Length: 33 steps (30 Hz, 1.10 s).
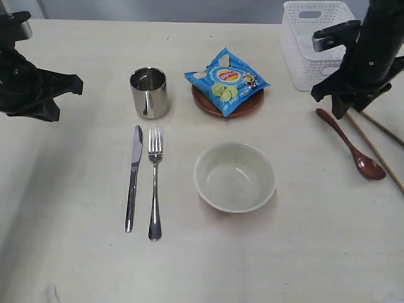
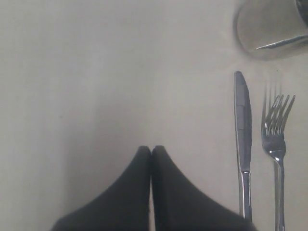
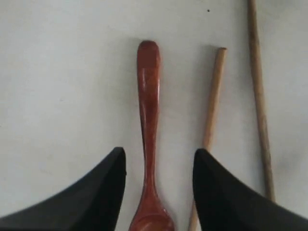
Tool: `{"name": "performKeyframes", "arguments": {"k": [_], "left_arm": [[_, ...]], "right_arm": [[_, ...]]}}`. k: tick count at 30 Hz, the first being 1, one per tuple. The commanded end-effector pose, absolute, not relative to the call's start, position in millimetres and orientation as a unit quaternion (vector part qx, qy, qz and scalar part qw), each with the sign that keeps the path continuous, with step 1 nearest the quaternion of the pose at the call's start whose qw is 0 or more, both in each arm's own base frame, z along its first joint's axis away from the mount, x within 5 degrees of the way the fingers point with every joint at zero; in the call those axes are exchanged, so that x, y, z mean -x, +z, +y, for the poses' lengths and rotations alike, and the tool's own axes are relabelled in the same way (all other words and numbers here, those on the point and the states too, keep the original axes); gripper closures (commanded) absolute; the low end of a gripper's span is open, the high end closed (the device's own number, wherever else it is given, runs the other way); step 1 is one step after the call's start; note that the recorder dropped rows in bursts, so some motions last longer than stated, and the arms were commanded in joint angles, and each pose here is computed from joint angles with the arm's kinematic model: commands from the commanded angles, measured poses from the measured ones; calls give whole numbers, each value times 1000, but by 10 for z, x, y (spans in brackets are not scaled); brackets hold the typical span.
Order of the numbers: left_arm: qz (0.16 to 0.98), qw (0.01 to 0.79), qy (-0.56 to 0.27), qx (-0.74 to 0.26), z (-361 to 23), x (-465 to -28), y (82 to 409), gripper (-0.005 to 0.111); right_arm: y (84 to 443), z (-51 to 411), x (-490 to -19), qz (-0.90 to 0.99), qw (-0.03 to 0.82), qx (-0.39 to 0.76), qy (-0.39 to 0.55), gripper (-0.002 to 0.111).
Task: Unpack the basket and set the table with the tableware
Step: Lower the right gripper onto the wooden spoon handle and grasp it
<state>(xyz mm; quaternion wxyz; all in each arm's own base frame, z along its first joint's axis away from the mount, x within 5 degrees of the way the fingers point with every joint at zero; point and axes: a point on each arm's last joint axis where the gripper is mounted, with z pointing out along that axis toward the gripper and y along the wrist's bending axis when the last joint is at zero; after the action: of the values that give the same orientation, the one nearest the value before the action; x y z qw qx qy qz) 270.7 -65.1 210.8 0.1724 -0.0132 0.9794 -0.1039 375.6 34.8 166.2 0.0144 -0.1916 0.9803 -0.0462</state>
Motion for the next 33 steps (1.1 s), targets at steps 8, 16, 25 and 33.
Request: {"name": "performKeyframes", "arguments": {"k": [8, 16, 25, 33], "left_arm": [[979, 177, -103, 9, -660, -2704, 2101, 107], [979, 177, -103, 9, -660, -2704, 2101, 107], [979, 177, -104, 10, -661, -2704, 2101, 107], [979, 177, -104, 10, -661, -2704, 2101, 107]], "right_arm": [[1578, 146, -3819, 974, 22, 207, 93, 65], [1403, 105, -3736, 975, 23, 211, 70, 75], [1403, 96, -3760, 977, 34, 200, 62, 69], [1267, 95, -3773, 979, 20, 193, 65, 69]]}}
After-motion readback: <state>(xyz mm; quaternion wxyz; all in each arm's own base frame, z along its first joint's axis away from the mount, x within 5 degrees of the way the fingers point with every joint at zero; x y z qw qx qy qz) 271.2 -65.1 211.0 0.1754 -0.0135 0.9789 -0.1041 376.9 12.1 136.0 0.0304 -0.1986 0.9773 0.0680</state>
